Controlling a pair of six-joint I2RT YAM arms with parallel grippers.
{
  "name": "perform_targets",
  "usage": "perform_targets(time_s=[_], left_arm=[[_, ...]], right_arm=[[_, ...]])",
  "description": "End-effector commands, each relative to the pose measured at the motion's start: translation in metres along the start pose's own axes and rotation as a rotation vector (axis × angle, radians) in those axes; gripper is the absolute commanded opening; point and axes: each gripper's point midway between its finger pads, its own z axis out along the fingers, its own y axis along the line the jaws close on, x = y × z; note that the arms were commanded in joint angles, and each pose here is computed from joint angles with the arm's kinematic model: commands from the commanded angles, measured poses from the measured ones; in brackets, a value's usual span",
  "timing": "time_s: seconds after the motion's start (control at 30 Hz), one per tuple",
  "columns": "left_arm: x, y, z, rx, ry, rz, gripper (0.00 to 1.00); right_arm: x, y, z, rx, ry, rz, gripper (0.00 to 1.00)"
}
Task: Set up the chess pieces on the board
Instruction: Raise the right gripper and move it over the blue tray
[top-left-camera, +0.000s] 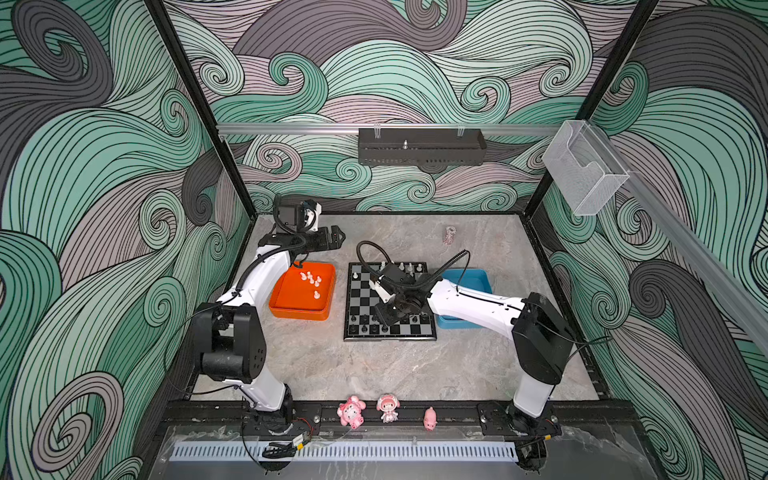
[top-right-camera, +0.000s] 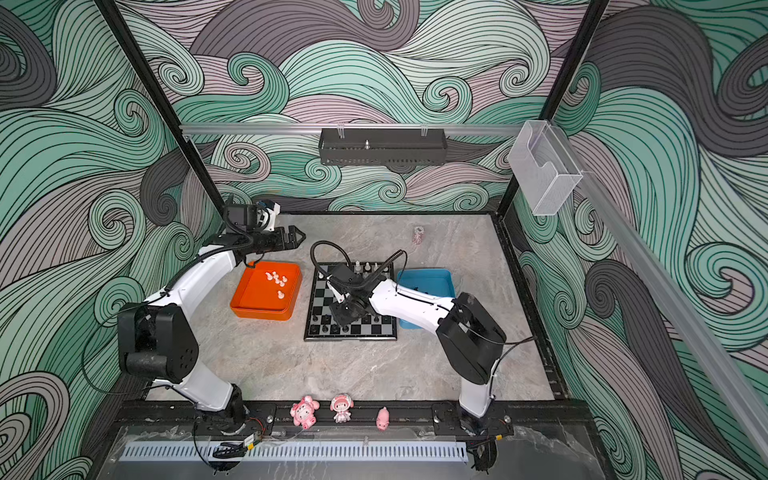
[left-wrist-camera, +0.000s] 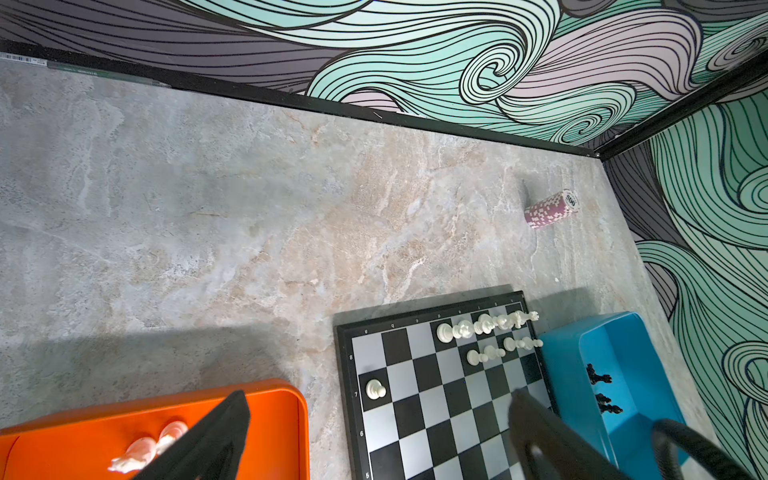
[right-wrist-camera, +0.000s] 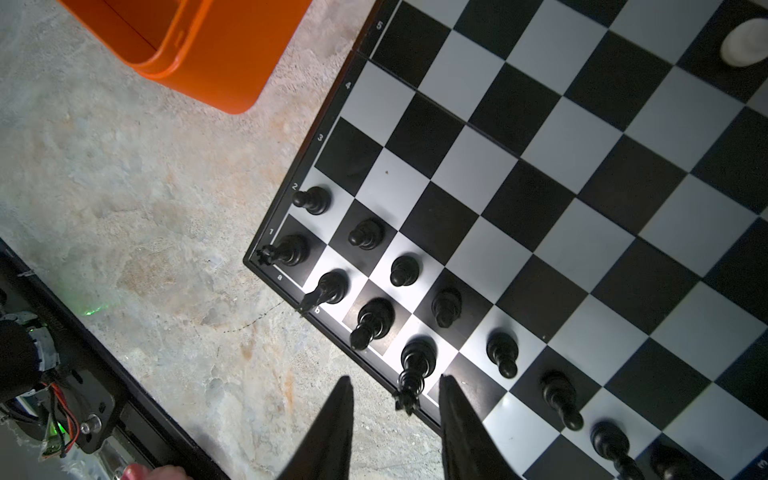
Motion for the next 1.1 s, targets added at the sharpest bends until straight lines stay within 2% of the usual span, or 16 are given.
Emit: perform_targets(time_s=[0.0, 0.17, 0.27, 0.4, 0.53, 0.6, 0.77, 1.07], left_arm=[[0.002, 0.0, 0.006, 0.027, 0.01, -0.026, 0.99], [0.005, -0.011, 0.009, 0.047, 0.022, -0.021, 0.99], [0.01, -0.027, 0.011, 0.063, 0.038, 0.005, 0.99], [0.029, -0.068, 0.023, 0.135, 0.084, 0.044, 0.99], [0.051, -0.106, 0.03, 0.189, 0.136, 0.11, 0.99], [0.059, -0.116, 0.031, 0.2, 0.154, 0.133, 0.98], [0.07, -0.129, 0.034, 0.212, 0.176, 0.173, 0.99], [0.078, -0.133, 0.04, 0.213, 0.198, 0.181, 0.99]], right_arm=[[-0.015, -0.006, -0.03, 0.006, -0.069, 0.03, 0.36], [-0.029, -0.035, -0.061, 0.017, -0.141, 0.093, 0.41], [-0.035, -0.068, -0.082, 0.057, -0.187, 0.143, 0.45], [-0.031, -0.123, -0.1, 0.14, -0.196, 0.214, 0.62], [-0.013, -0.168, -0.099, 0.187, -0.125, 0.283, 0.82], [-0.002, -0.187, -0.094, 0.21, -0.082, 0.323, 0.85], [0.018, -0.216, -0.078, 0.242, -0.012, 0.367, 0.87], [0.031, -0.236, -0.057, 0.266, 0.062, 0.396, 0.81]])
